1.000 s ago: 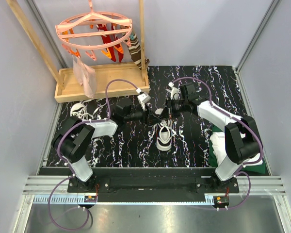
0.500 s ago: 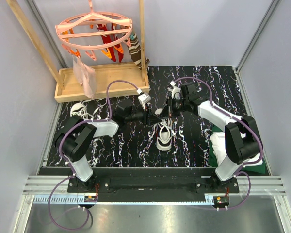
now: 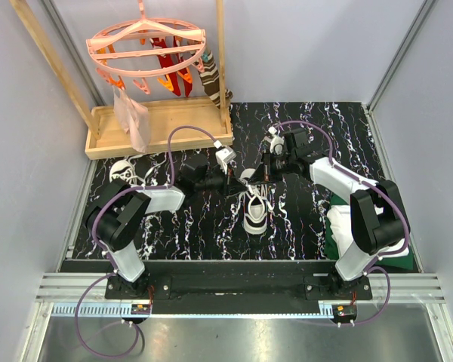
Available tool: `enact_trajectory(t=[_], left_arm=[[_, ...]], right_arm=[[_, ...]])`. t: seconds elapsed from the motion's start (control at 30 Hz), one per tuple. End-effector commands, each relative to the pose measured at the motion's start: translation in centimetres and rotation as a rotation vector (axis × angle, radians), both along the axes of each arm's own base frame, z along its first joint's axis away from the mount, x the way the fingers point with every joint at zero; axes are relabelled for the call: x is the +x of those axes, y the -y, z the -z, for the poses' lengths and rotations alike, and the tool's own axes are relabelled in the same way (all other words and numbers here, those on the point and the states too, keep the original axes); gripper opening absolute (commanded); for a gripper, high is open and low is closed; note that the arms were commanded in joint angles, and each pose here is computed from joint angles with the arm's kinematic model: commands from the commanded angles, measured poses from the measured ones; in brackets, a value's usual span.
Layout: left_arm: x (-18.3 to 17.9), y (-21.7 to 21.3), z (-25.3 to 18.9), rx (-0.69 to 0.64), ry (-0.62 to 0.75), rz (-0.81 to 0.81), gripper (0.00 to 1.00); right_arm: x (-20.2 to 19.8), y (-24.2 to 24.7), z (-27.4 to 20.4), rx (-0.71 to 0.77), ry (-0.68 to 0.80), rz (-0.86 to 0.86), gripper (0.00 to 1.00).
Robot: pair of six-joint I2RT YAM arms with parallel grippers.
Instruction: Tie the shoes
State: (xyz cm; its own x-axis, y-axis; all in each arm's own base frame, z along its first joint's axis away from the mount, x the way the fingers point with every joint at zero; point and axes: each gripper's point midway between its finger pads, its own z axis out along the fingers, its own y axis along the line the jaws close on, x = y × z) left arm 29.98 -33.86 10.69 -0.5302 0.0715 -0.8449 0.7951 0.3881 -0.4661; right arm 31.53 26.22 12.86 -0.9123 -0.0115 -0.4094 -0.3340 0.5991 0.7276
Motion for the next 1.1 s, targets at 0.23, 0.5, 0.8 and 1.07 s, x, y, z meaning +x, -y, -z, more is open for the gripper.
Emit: enact_trajectory(t=[0.23,0.5,0.8,1.07], left_arm=[[-0.1,0.6,-3.5,-0.088,0.114,0.039,0.39],[0.1,1.3,-4.2,-0.117,0.1,0.053,0.49],[0.8,1.4,-3.6,-0.123,0.049,-0.002,0.5],[2.1,1.5,-3.1,-0.103,0.017,-0.065,0.44]], right_arm=[[0.5,0.1,-0.6,0.029,0.013,0.023,0.0],[1.0,-0.2,-0.5,0.05,-0.005,0.051,0.0],[1.2,-0.4,-0.7,0.079,-0.016,0.083,0.0],[1.3,-0.4,-0.5,0.087,-0.033,0.113,0.0]])
